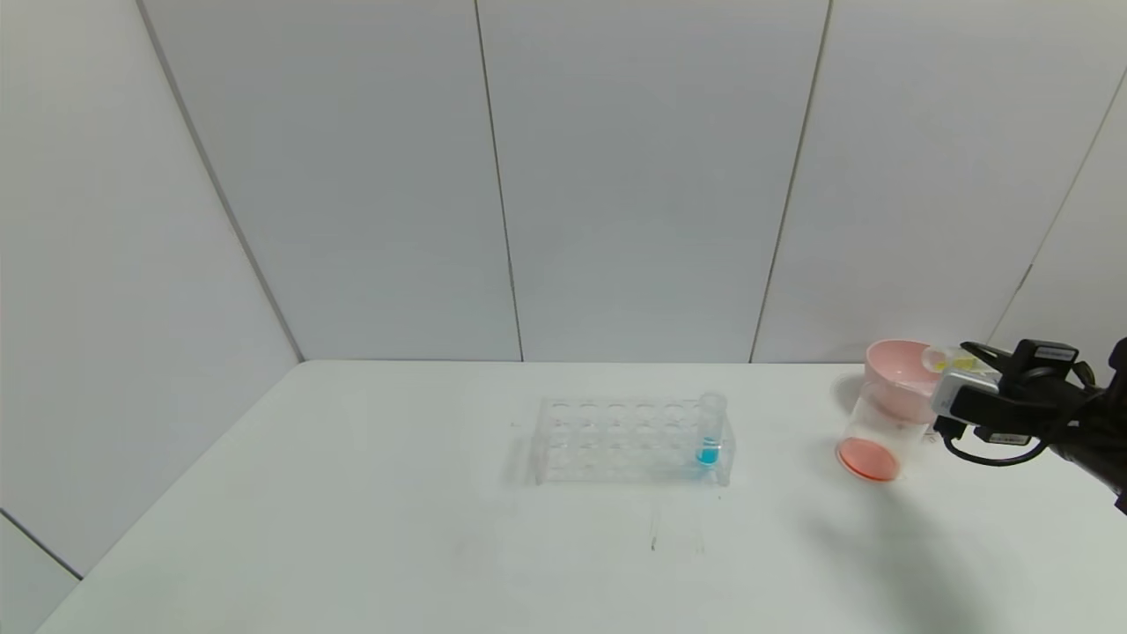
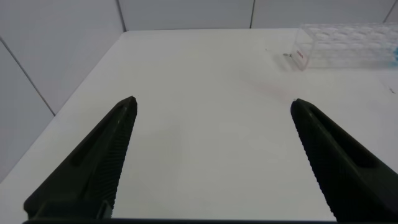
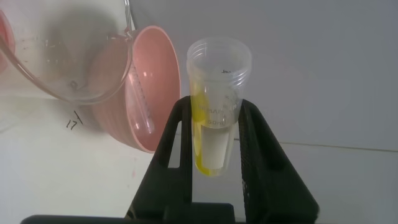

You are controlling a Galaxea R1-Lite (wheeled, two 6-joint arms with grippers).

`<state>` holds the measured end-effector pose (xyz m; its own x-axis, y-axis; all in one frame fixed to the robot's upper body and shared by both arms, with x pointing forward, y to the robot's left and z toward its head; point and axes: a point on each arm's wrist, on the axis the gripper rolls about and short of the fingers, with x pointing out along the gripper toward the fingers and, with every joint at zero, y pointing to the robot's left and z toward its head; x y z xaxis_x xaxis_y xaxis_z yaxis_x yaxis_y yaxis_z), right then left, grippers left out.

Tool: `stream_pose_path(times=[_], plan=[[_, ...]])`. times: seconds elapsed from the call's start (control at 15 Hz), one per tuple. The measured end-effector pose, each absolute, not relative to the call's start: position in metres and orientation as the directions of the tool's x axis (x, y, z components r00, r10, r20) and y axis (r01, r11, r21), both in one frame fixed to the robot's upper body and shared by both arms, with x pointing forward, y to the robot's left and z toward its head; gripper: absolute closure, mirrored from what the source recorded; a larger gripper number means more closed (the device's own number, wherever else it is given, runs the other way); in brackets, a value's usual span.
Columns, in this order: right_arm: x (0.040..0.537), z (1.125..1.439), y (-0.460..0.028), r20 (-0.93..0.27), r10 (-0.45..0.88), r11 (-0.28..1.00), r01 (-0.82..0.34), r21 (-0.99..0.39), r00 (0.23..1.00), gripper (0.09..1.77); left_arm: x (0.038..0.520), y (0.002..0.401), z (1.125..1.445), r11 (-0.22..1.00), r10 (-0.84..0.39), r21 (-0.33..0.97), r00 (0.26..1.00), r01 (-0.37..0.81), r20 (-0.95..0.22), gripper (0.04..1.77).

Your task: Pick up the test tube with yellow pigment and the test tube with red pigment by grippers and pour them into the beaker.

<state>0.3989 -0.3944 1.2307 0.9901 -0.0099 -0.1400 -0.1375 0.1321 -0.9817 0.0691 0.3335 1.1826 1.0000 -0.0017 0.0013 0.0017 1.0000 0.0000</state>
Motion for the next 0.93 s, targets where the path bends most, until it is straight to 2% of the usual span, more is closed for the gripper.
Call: stream_pose_path(times=[0.4, 0.93], plan=[[0.3988, 1.2326, -0.3961, -0.133, -0.071, 0.048, -0.130, -0.990, 0.989, 1.35, 0.0691, 0.3335, 1.1826, 1.000, -0.002, 0.000, 1.000, 0.002, 0.001, 0.05], [0.4015, 1.2363, -0.3915, -0.118, -0.058, 0.001, -0.118, -0.993, 0.991, 1.35, 0.0691, 0.3335, 1.1826, 1.000, -0.001, 0.000, 1.000, 0.001, 0.001, 0.05]])
